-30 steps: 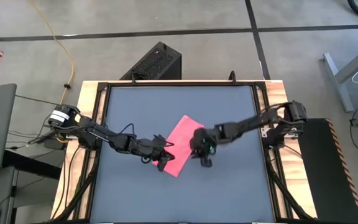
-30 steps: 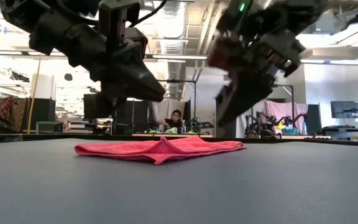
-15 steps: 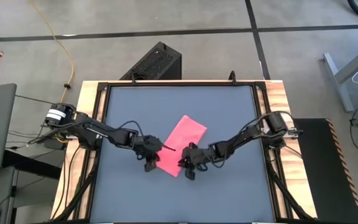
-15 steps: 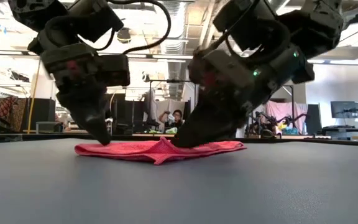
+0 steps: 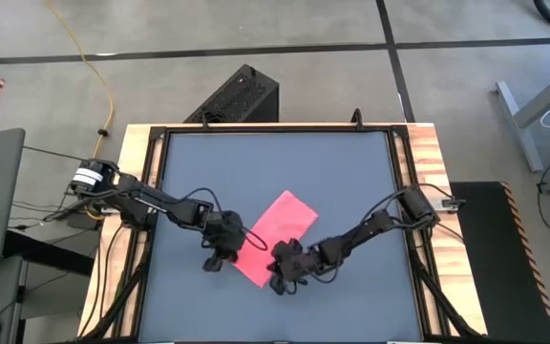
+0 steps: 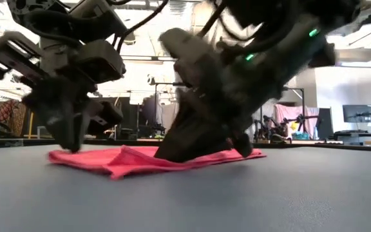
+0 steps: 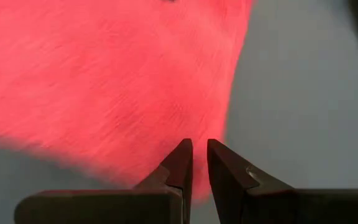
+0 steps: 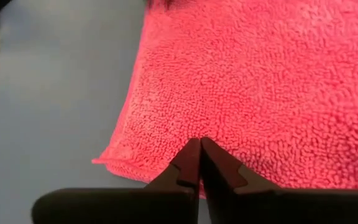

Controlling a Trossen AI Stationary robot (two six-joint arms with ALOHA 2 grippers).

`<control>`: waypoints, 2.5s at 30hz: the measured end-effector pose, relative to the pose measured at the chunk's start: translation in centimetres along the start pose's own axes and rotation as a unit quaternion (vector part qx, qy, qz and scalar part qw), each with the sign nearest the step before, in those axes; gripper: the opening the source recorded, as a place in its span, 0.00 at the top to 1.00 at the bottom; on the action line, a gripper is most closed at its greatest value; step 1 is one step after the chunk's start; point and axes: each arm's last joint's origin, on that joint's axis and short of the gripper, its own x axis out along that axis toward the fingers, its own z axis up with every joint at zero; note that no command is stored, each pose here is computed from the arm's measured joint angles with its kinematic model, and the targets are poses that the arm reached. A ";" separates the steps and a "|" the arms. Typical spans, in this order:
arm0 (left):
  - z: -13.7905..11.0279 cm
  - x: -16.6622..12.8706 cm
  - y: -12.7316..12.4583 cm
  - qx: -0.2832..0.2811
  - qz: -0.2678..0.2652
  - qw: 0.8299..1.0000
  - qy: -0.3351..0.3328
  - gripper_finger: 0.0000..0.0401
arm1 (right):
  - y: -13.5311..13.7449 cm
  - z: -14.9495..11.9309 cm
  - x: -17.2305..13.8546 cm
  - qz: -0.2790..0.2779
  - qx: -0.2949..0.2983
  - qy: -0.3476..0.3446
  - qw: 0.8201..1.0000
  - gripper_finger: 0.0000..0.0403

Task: Roll towel
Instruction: Fold the pink towel

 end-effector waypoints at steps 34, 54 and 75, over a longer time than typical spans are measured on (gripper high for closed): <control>8.7 2.3 15.5 -0.117 0.135 0.982 -0.056 1.00 | 0.9 -0.7 -8.2 -0.013 -0.055 0.085 0.995 0.93; 7.8 -0.1 18.6 -0.173 0.184 0.965 -0.072 1.00 | 2.6 -4.4 -9.9 -0.046 0.025 0.072 0.996 0.93; 7.4 0.0 18.3 -0.184 0.163 0.968 -0.050 1.00 | 4.6 -5.7 -11.4 0.011 0.031 0.075 0.997 0.93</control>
